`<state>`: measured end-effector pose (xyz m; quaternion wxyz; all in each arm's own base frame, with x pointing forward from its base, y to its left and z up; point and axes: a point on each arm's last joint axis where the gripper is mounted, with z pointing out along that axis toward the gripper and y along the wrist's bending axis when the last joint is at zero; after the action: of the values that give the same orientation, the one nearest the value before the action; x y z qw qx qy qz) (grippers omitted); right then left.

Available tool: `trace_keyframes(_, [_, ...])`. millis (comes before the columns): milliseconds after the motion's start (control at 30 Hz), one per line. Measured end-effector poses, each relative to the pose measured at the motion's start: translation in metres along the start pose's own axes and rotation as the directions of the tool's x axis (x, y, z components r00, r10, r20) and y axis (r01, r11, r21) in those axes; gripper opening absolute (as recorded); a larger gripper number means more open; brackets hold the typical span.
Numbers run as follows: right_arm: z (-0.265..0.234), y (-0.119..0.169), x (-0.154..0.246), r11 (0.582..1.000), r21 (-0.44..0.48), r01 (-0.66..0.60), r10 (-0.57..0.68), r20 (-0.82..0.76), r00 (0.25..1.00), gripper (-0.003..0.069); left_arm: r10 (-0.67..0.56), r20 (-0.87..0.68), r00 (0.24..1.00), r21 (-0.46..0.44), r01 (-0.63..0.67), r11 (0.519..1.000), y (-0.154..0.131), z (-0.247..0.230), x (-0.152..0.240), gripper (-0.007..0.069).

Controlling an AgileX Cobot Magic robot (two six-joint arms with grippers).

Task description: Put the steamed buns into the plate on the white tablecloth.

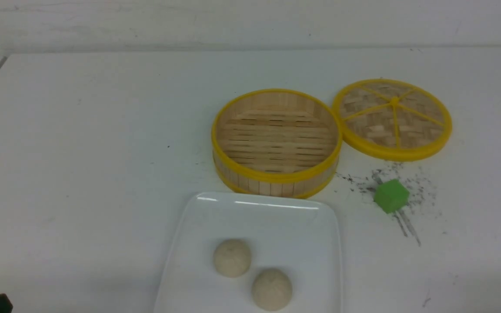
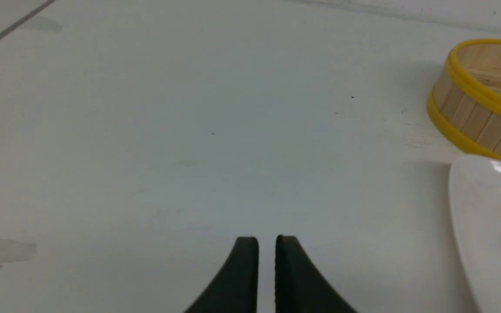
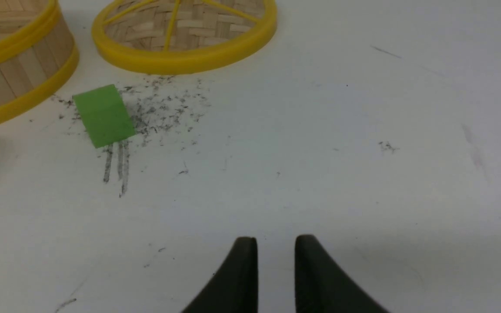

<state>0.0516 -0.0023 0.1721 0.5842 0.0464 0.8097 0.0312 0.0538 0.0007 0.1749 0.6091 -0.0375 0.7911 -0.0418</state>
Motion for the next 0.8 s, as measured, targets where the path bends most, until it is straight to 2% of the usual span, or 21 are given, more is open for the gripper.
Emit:
trace_keyframes(267, [0.0, 0.0, 0.0, 1.0, 0.0, -0.001, 0.001, 0.0, 1.0, 0.0162, 0.005, -0.037, 0.999, -0.021, -0.006, 1.0, 0.0016, -0.0003, 0.0029, 0.0097])
trace_keyframes(433, [0.0, 0.0, 0.0, 1.0, 0.0, -0.001, 0.001, 0.0, 1.0, 0.0169, -0.011, -0.033, 0.999, -0.075, 0.009, 0.997, 0.0046, -0.0007, 0.0027, 0.0105])
trace_keyframes(800, [0.0, 0.0, 0.0, 1.0, 0.0, -0.001, 0.001, 0.0, 1.0, 0.0186, -0.016, -0.032, 0.999, -0.081, 0.013, 0.997, 0.0049, -0.0007, 0.0027, 0.0109])
